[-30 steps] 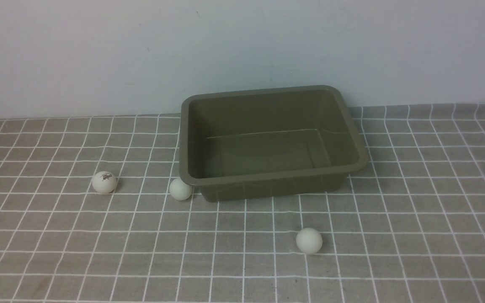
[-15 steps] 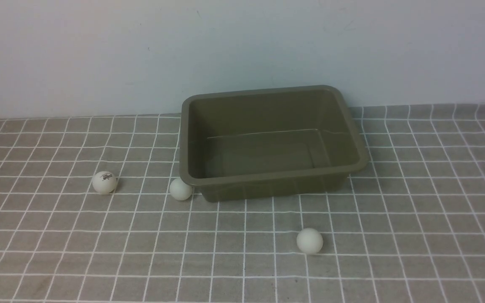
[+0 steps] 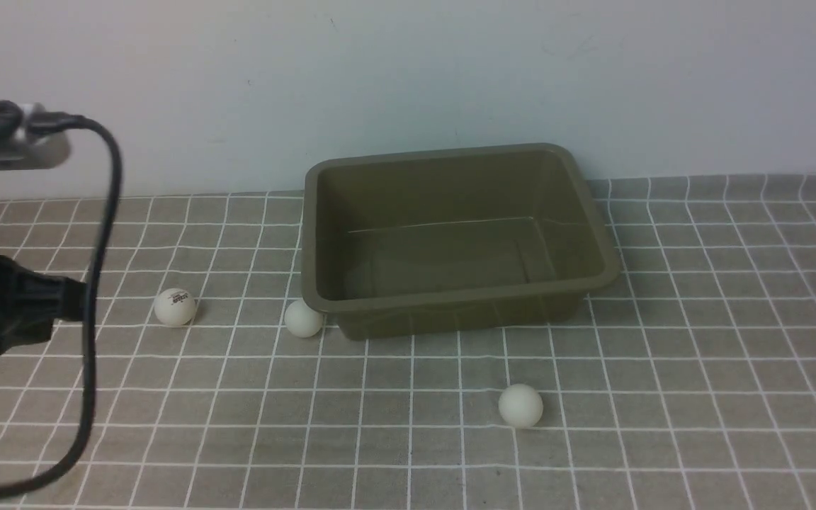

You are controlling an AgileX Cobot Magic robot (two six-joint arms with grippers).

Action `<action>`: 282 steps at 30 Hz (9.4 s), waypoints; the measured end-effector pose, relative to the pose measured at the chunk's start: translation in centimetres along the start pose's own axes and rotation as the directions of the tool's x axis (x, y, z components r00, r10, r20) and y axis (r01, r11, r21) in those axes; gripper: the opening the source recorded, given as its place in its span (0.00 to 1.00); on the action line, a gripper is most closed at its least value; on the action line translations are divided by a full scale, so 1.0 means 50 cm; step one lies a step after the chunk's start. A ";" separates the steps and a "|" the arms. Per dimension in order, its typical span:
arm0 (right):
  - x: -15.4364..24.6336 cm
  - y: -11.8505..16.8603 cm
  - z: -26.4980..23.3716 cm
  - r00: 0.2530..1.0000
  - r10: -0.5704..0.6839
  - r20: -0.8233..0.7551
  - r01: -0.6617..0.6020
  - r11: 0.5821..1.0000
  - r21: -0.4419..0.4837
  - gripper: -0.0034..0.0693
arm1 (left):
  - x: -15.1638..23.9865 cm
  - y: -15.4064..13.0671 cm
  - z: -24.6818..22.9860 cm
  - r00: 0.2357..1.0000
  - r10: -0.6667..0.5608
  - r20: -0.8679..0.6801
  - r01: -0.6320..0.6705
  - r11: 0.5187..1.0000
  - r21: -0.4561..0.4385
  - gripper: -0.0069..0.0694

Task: Put the table tennis balls into the box on the grey coffee tablecloth.
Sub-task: 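Reach for and grasp a ping pong ball on the table beside the basket, then drop the ball into the bin, then reach for and grasp a ping pong ball on the table beside the basket, then drop the ball into the bin, then reach for and grasp a ping pong ball on the table, then release the ping pong ball into the bin and lift the gripper away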

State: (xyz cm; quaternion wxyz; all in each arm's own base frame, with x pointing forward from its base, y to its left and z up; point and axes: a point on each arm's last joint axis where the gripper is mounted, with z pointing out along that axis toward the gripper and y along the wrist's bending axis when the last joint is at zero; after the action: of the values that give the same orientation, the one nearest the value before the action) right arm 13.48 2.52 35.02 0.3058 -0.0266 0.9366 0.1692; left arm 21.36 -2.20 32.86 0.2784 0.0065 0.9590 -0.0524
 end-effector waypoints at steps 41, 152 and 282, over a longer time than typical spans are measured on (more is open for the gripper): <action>-0.004 -0.010 0.015 0.998 0.013 -0.054 -0.011 1.000 0.024 0.03 | -0.151 0.041 0.538 0.973 0.023 -0.229 -0.051 0.992 -0.117 0.54; 0.002 -0.006 0.035 0.997 0.064 -0.033 -0.065 0.997 -0.045 0.03 | -0.238 -0.310 0.441 0.927 0.316 -0.205 -0.236 0.911 0.338 0.83; -0.340 0.256 0.436 0.916 -0.347 -0.200 0.358 0.934 0.019 0.77 | 0.110 -0.108 -0.153 0.912 0.275 0.304 -0.365 0.882 0.297 0.08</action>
State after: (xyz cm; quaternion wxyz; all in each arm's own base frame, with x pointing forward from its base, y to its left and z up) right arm 37.58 20.92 32.28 0.2394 -0.2029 0.9459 0.0821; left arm 12.40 -6.87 36.88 0.3975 0.2084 0.8766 -0.1739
